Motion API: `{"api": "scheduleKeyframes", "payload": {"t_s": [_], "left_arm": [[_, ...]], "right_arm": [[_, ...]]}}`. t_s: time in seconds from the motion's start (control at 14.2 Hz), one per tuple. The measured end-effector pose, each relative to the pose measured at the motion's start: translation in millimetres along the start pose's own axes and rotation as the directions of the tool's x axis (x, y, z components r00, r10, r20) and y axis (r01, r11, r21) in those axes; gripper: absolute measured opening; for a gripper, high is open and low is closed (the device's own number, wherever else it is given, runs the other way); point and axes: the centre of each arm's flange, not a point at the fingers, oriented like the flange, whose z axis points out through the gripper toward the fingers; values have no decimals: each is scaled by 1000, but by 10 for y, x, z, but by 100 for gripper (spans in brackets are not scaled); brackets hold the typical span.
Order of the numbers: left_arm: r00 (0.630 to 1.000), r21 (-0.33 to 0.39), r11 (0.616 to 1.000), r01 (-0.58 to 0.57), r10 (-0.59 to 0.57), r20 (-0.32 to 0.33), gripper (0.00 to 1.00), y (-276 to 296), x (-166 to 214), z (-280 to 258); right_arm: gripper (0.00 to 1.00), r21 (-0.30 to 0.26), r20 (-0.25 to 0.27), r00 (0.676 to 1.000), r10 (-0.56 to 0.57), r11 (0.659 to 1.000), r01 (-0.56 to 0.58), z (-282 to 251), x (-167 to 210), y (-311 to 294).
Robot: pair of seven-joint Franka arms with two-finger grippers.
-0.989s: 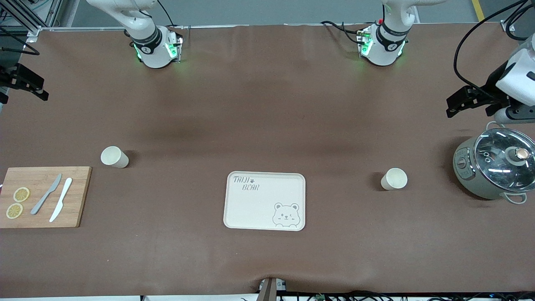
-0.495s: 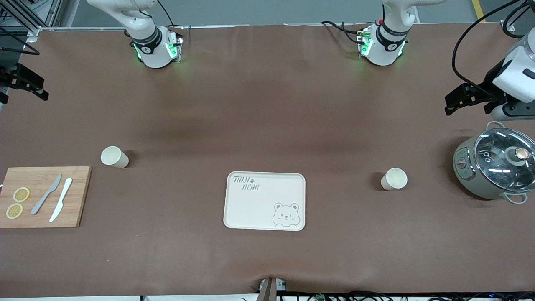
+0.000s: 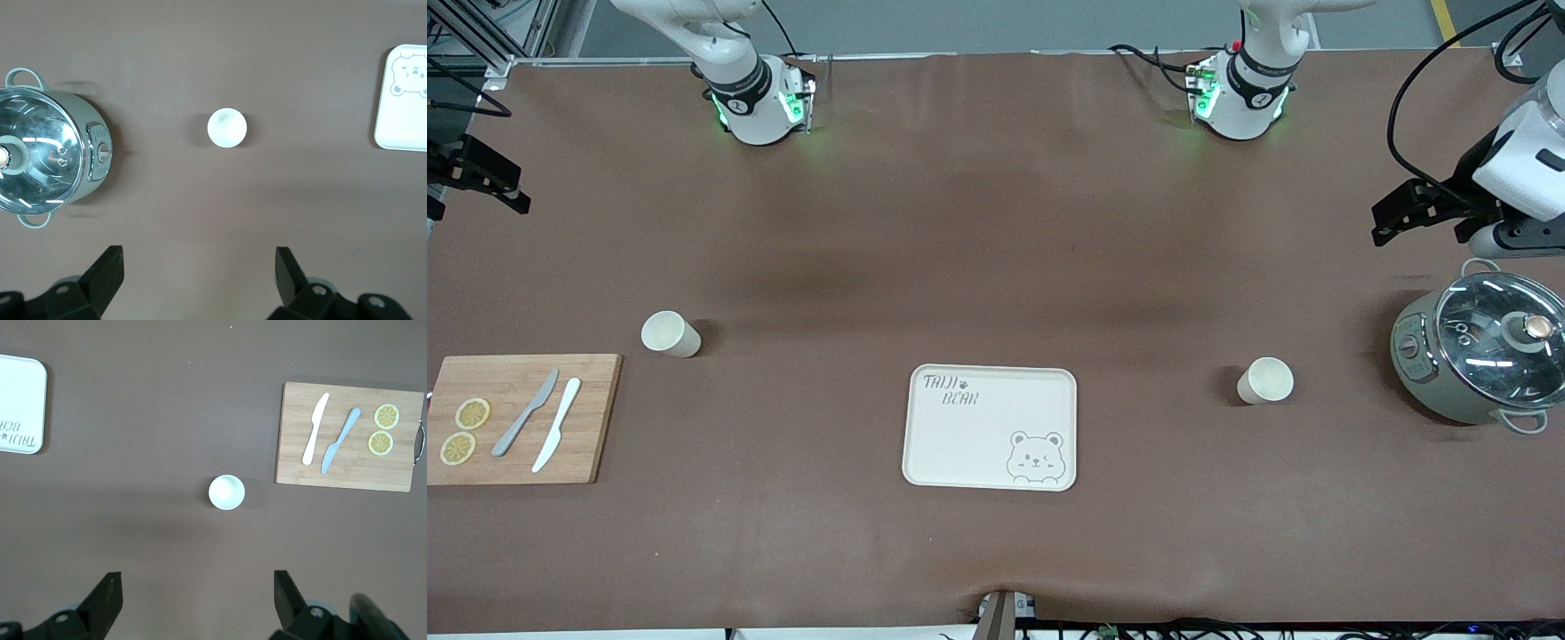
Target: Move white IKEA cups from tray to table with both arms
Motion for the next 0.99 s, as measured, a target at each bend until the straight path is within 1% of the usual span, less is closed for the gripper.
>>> {"api": "scheduleKeyframes", "payload": {"t_s": [0.28, 0.99], "left_arm": [[1000, -2, 1000, 0, 0, -11, 100, 2, 20, 0], [1000, -2, 1000, 0, 0, -9, 100, 1, 29, 16]], "right_arm": [[100, 0, 0, 1000, 0, 1000, 0, 0, 0, 1], [100, 0, 1, 1000, 1, 1000, -1, 2, -1, 7]]}}
